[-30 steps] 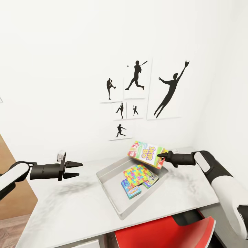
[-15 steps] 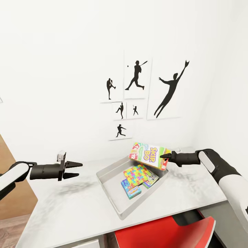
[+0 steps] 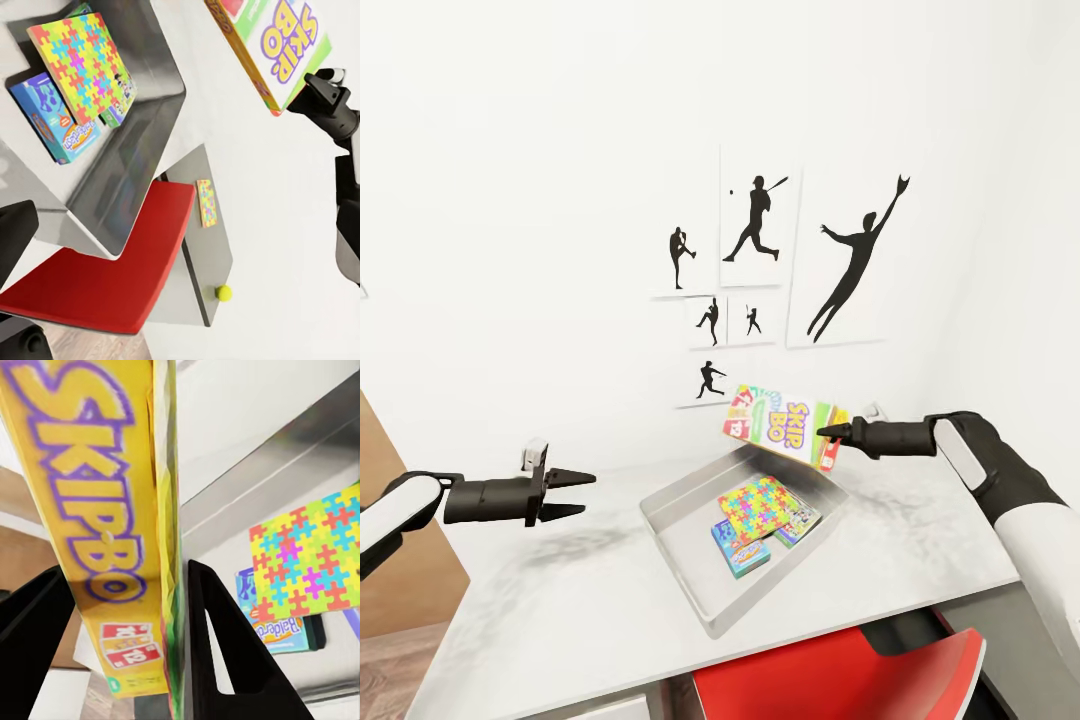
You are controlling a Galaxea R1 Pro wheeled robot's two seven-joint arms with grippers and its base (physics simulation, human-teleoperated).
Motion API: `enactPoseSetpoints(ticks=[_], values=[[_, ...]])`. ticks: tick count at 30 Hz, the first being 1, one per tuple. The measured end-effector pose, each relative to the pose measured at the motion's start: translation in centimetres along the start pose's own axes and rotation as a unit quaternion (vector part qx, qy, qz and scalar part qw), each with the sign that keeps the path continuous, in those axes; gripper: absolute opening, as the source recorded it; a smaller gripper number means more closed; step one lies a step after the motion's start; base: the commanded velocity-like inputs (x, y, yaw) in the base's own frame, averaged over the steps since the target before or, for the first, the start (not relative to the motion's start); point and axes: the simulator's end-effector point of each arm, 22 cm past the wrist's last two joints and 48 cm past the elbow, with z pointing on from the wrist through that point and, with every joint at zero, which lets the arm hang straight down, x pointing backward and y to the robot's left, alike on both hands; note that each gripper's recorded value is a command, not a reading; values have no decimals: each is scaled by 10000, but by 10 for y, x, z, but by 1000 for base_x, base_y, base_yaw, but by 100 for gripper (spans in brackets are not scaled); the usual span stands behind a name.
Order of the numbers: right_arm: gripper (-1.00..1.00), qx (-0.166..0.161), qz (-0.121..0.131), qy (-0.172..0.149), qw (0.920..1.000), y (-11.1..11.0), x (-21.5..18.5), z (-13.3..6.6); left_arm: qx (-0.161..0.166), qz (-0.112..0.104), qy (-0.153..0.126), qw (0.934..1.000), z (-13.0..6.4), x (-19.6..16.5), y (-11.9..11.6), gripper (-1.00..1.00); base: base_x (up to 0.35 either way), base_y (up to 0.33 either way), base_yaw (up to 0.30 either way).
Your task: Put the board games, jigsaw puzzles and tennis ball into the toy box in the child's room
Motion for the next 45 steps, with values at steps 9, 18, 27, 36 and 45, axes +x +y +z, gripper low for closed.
enactPoseSetpoints(ticks=[9,18,27,36,45], values=[[-100,-108,-49,9,9999,10,-2,5,11,0,-8,10000,0,-1,-1,100,0,0,0],[-100,-330,-768,1096,9905,51,35,37,22,-1,-26,10000,-2,-2,-1,100,0,0,0],[-100,-260,-1152,1941,9739,52,68,42,26,1,-28,10000,-2,-2,-1,100,0,0,0],[-100,179,-1420,2455,9588,29,92,44,23,3,-24,10000,-2,-2,-1,100,0,0,0],[-100,376,-1571,2968,9412,19,101,37,22,1,-27,10000,-2,-2,-1,100,0,0,0]])
